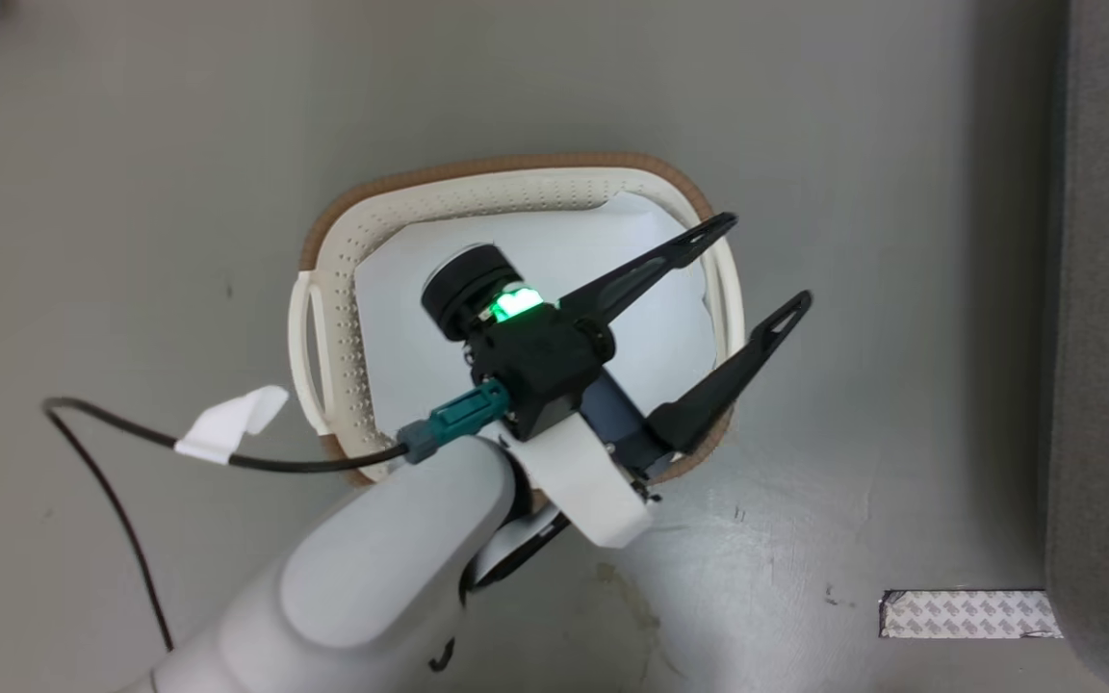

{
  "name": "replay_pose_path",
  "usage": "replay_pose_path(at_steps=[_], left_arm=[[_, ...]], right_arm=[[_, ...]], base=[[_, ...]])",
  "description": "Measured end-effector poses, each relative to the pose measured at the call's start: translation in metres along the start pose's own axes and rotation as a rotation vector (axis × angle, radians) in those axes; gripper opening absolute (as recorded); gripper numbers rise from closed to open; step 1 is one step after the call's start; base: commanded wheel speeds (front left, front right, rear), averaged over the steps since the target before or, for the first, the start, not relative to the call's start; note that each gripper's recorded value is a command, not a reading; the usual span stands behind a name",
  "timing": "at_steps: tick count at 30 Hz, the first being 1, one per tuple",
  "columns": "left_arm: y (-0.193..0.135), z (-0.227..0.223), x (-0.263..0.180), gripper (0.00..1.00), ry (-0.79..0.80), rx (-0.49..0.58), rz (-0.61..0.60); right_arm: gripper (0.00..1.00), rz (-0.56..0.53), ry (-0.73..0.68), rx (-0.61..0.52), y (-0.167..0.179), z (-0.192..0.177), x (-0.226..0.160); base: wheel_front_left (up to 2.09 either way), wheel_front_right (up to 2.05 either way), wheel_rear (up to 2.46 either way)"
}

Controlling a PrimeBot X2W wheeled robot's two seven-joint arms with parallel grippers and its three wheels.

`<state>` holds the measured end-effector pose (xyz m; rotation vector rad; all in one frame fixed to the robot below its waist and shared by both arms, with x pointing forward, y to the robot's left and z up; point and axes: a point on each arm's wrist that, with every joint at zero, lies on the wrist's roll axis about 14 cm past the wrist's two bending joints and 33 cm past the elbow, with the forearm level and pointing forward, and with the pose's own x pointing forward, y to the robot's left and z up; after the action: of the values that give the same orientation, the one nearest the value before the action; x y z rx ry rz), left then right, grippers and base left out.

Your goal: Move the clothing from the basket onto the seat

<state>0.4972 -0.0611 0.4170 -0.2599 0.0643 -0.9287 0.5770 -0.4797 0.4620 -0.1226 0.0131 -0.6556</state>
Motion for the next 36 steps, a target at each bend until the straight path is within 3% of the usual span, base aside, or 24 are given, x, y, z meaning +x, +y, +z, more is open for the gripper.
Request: replay_pose_path(at_steps=[4, 5, 6, 7, 17, 22, 36], left_arm=[[0.007, -0.01, -0.01, 1.0, 0.03, -0.008, 0.029], [0.007, -0.01, -0.011, 1.0, 0.03, -0.008, 0.033], [0.006, -0.009, -0.011, 1.0, 0.029, -0.014, 0.036], [0.005, -0.008, -0.011, 1.0, 0.028, -0.014, 0.038], [-0.018, 0.024, -0.016, 1.0, -0.01, -0.016, 0.052], [-0.025, 0.04, -0.032, 1.0, -0.023, -0.014, 0.103], [-0.017, 0.064, -0.143, 1.0, -0.036, 0.028, 0.481]], right_arm=[[0.05, -0.017, 0.066, -0.024, -0.003, -0.027, -0.011], [0.33, -0.018, 0.07, -0.036, -0.005, -0.027, -0.013], [0.51, -0.02, 0.075, -0.045, -0.008, -0.027, -0.014], [1.0, -0.023, 0.074, -0.048, -0.01, -0.025, -0.016], [1.0, 0.079, 0.11, -0.136, -0.018, -0.01, -0.058], [1.0, 0.16, -0.018, -0.129, -0.012, 0.033, -0.09], [1.0, 0.396, -0.173, 0.051, 0.014, 0.083, -0.236]], base=[[0.0, 0.0, 0.0], [0.0, 0.0, 0.0], [0.0, 0.0, 0.0], [0.0, 0.0, 0.0], [0.0, 0.0, 0.0], [0.0, 0.0, 0.0], [0.0, 0.0, 0.0]])
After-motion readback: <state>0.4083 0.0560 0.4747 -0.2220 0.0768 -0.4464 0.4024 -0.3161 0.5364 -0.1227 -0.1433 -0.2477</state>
